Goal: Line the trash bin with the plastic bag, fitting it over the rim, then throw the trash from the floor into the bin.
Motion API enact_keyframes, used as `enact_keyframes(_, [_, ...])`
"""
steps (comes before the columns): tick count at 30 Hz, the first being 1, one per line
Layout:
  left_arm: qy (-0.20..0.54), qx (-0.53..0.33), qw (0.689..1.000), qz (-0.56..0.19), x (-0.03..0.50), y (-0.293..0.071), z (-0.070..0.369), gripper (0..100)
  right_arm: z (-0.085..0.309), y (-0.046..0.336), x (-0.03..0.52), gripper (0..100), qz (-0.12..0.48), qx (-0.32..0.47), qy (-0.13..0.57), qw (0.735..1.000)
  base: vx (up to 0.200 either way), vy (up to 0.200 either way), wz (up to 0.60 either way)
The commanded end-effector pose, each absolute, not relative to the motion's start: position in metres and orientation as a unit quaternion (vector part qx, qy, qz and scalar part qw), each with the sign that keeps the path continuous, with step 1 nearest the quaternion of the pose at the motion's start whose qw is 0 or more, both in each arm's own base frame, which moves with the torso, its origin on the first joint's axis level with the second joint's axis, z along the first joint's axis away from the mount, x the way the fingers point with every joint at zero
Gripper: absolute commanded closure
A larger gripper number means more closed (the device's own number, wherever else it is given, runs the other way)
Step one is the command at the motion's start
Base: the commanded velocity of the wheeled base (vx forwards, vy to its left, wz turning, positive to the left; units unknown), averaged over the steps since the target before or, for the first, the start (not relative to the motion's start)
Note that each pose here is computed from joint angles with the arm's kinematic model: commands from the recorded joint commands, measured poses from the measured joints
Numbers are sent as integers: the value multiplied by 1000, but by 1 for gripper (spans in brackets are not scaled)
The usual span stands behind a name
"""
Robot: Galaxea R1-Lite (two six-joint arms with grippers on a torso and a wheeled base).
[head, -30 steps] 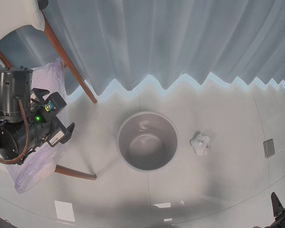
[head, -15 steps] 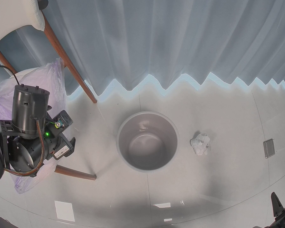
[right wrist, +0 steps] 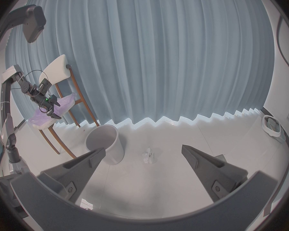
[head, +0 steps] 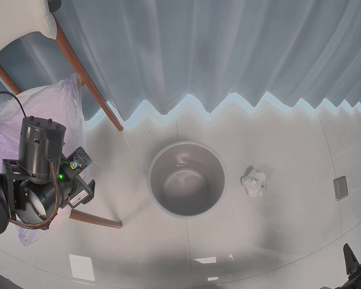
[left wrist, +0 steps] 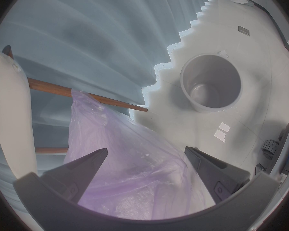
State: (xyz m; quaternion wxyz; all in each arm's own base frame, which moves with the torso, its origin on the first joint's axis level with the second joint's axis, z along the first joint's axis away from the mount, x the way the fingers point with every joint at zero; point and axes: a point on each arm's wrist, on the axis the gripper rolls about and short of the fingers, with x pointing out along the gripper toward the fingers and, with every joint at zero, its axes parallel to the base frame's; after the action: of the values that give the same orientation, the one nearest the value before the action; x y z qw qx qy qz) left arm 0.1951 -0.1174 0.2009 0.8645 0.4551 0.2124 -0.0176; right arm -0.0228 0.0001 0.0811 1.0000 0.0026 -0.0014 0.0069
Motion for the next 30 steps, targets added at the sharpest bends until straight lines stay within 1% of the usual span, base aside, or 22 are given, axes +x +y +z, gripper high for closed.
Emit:
enact_keyframes(1, [214, 456, 864, -13, 195, -116, 200, 0, 76, 0, -23, 0, 8, 2, -2, 1000, 0, 0, 0])
enact_keyframes(4, [220, 460, 861, 4, 194, -115, 199, 0, 76, 0, -23, 0, 8, 2, -2, 1000, 0, 0, 0])
enact_keyframes(11, [224, 465, 857, 5, 192, -113, 196, 0, 76, 0, -23, 0, 8, 2, -2, 1000, 0, 0, 0])
enact_keyframes(12, [224, 465, 856, 5, 192, -112, 196, 100, 76, 0, -23, 0, 8, 2, -2, 1000, 0, 0, 0])
enact_keyframes(17, [222, 459, 860, 7, 191, -110, 195, 100, 76, 0, -23, 0, 8, 2, -2, 1000, 0, 0, 0])
enact_keyframes(24, [213, 451, 867, 8, 174, -99, 197, 100, 76, 0, -23, 0, 8, 2, -2, 1000, 0, 0, 0])
enact_keyframes(26, [201, 440, 875, 12, 169, -96, 203, 100, 76, 0, -23, 0, 8, 2, -2, 1000, 0, 0, 0])
enact_keyframes(30, [168, 391, 905, 21, 156, -89, 219, 100, 76, 0, -23, 0, 8, 2, -2, 1000, 0, 0, 0])
